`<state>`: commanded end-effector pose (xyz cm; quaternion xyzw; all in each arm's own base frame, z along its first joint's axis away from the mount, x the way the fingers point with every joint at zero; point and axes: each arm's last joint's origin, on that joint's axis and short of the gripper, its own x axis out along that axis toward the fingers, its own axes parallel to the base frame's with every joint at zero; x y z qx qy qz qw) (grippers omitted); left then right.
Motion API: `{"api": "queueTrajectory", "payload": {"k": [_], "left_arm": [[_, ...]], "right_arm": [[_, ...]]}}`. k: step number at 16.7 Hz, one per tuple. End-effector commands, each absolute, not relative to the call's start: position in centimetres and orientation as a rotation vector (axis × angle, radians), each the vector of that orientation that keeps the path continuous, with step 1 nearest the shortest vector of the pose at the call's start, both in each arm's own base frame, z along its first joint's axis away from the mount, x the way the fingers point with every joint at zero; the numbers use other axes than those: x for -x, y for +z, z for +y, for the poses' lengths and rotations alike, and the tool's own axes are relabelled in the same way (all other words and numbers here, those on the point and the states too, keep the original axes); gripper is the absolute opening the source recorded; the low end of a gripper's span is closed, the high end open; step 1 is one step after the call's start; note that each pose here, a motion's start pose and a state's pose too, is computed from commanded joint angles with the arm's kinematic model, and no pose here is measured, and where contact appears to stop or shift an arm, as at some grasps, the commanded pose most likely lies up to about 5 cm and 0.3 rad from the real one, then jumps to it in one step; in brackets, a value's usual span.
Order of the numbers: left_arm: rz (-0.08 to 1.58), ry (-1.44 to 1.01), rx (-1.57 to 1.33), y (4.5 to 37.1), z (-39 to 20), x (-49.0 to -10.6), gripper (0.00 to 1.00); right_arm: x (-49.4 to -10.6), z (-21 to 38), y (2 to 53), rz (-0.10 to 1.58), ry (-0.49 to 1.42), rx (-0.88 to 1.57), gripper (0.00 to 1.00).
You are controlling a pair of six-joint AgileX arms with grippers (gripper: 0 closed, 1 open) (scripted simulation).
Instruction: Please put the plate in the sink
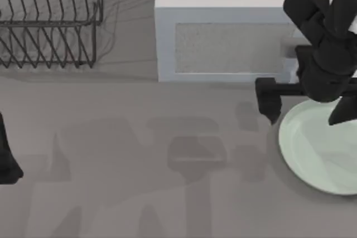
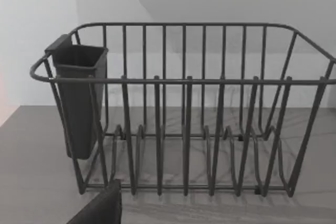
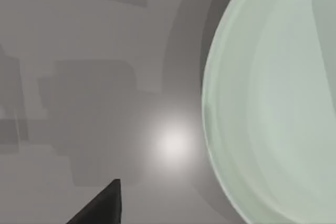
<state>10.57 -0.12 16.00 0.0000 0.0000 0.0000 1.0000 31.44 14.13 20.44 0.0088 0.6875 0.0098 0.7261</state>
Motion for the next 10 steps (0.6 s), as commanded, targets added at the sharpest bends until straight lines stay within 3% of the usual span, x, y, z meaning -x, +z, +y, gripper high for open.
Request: {"api": "queueTrajectory", "payload": {"k": [10], "left_arm": [[0.0,0.0,0.0,16.0,-0.12,-10.57,1.0]], "right_arm": [[-32.49,15.15,19.14,1.572,-0.002,-0.004,1.0]]}}
